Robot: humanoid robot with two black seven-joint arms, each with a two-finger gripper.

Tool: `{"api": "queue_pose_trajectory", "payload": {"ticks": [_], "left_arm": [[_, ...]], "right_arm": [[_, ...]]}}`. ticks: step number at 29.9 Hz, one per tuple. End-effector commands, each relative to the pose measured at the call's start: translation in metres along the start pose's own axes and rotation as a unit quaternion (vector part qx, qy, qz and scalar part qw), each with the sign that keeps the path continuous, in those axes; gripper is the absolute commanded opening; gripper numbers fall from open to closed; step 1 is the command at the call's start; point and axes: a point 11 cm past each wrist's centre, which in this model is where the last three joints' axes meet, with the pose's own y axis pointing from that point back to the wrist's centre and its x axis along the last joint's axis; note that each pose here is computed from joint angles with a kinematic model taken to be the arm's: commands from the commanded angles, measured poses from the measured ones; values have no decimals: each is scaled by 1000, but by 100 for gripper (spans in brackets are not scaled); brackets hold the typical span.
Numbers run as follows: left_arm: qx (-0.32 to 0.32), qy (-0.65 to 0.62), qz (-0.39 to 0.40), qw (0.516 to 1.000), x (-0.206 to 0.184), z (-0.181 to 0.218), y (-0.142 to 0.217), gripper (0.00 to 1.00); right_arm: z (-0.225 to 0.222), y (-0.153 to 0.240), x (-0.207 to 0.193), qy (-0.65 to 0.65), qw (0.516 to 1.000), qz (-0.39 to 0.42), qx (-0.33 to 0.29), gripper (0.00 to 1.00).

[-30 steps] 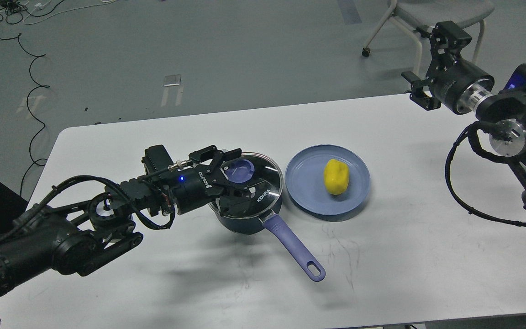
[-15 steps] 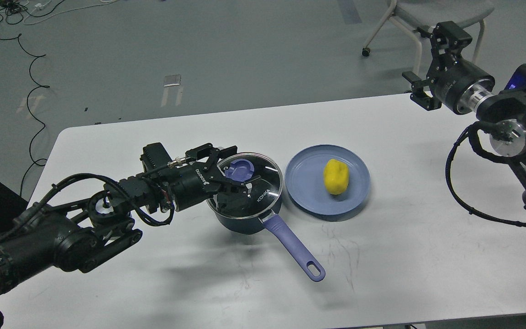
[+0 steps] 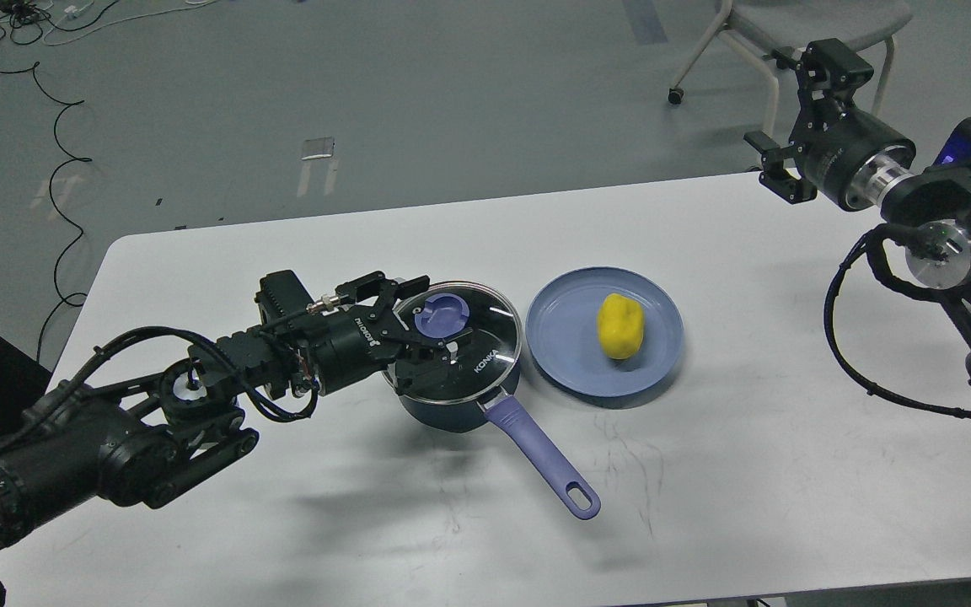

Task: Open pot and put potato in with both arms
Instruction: 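Close the left gripper on the purple knob of the glass lid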

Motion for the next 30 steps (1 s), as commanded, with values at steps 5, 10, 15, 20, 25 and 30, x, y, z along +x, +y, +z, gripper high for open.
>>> {"api": "queue_pose_trajectory", "payload": {"ticks": [5,10,15,20,25,30], "left_arm": [[-2,1,-1,1000,-1,0,1,93],[-3,1,0,1000,0,0,1,86],[-5,0,0,1000,0,1,2,78],[-13,-1,2,1000,2,3,3,76],[-13,-2,4,1000,4,3,2,73],[-16,-3,3,1000,3,4,2,67]], "right_arm": [[0,1,3,2,1000,5,-1,100],[0,1,3,3,1000,5,-1,100],[0,1,3,3,1000,5,-1,100],[0,1,3,3,1000,6,-1,100],[0,2,5,4,1000,8,-2,100],[-1,2,6,6,1000,9,-2,100]]}}
